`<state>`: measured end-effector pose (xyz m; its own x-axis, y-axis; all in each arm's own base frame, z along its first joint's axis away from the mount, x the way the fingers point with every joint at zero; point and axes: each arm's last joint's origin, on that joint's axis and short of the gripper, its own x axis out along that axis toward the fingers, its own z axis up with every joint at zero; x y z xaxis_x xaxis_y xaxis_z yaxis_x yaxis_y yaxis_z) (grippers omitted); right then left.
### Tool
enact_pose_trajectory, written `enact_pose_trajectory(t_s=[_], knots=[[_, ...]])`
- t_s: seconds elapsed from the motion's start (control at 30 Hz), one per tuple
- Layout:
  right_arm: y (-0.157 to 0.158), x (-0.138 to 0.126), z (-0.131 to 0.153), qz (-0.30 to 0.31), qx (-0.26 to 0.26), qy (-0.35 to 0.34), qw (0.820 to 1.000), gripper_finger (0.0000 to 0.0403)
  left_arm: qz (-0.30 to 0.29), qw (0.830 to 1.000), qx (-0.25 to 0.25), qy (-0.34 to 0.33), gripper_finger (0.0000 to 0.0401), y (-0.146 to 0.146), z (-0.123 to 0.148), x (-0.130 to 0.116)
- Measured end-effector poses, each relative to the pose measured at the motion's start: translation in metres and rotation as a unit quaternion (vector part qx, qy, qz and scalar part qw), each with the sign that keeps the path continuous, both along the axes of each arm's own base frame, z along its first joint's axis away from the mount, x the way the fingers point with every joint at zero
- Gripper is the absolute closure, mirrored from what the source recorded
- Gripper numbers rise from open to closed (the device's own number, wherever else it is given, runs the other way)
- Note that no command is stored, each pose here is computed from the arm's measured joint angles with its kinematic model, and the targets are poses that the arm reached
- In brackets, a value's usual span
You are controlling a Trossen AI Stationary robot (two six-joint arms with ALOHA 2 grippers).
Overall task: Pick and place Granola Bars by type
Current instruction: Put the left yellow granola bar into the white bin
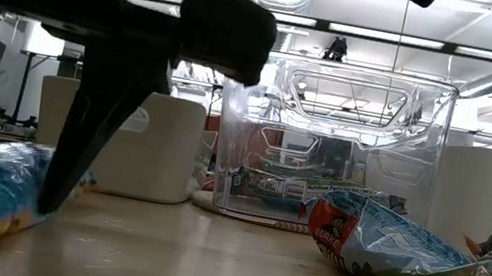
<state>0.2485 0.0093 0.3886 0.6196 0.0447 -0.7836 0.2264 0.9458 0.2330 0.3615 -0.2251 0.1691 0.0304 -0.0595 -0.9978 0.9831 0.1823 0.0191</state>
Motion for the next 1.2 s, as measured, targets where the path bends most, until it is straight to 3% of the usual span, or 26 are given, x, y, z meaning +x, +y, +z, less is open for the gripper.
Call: enact_pose_trajectory(t_s=[0.53, 0.9, 1.2], knots=[[0.0000, 0.0000, 0.0000, 0.000, 0.000, 0.000, 1.000, 0.0394, 0.001, 1.000, -0.006, -0.009, 0.0206, 0.0002, -0.0029, 0.0018], [-0.0008, 0.0001, 0.0000, -0.004, -0.015, -0.001, 1.000, 0.0394, 0.006, 1.000, -0.020, 0.001, 0.0287, -0.0005, -0.0029, 0.0011], [-0.0008, 0.0001, 0.0000, -0.003, -0.015, -0.001, 1.000, 0.0394, 0.011, 1.000, -0.020, 0.002, 0.0295, -0.0005, -0.0029, 0.0011]])
